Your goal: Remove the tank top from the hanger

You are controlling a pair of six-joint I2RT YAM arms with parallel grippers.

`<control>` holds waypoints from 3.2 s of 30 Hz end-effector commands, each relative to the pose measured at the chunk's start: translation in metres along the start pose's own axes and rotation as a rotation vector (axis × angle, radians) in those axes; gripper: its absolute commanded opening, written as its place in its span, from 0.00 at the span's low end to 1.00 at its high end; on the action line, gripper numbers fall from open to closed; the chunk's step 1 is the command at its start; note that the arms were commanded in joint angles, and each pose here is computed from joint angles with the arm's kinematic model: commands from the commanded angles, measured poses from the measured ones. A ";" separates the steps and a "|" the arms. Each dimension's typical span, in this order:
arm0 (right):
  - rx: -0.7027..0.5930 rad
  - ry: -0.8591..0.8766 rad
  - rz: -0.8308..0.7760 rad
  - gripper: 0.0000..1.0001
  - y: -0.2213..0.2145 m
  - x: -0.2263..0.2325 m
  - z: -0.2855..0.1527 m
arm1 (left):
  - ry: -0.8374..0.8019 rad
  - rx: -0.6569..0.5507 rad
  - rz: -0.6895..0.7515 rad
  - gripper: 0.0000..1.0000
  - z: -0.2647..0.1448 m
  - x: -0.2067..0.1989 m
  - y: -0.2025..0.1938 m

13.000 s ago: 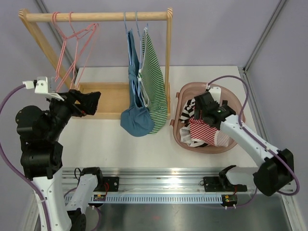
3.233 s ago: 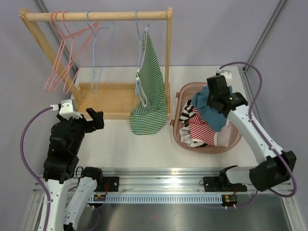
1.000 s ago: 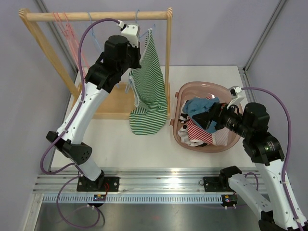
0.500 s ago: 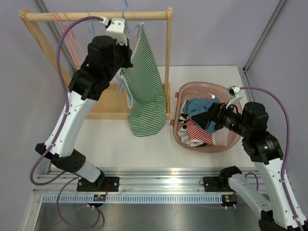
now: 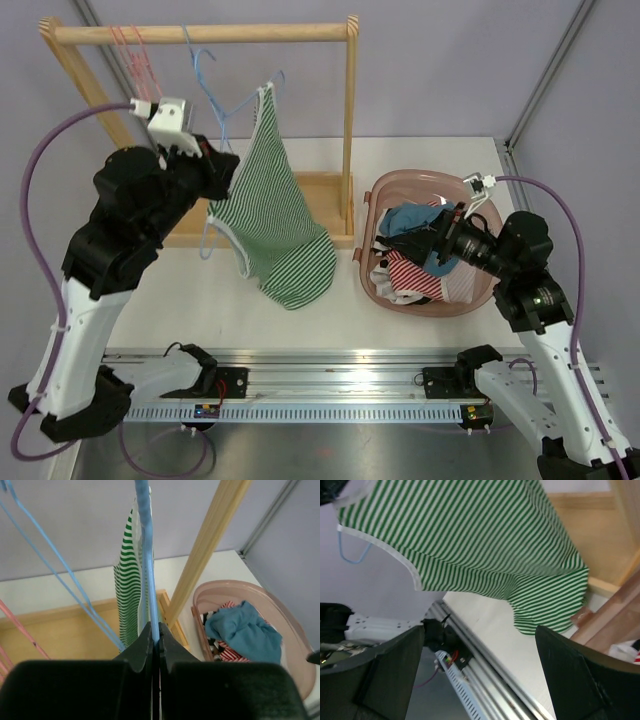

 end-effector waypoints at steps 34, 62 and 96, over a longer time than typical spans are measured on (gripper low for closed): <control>0.042 -0.234 -0.269 0.23 -0.055 0.068 0.214 | -0.321 0.254 -0.211 0.00 -0.129 0.041 -0.158; 0.188 -0.427 -0.317 0.00 -0.021 -0.006 0.201 | -0.410 0.191 -0.202 0.00 -0.146 0.033 -0.140; 0.378 0.157 -0.258 0.00 -0.084 0.081 0.156 | -0.460 -0.703 -0.129 0.03 -0.061 -0.007 0.007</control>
Point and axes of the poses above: each gripper's point midway between its finger pads, its own z axis out along the fingers, its own x axis along the line the jaws close on, y = z × x, the point moved 8 cm from there along -z, back along the fingers, and after that the axes turned 11 degrees about -z, right-handed, at the moved point
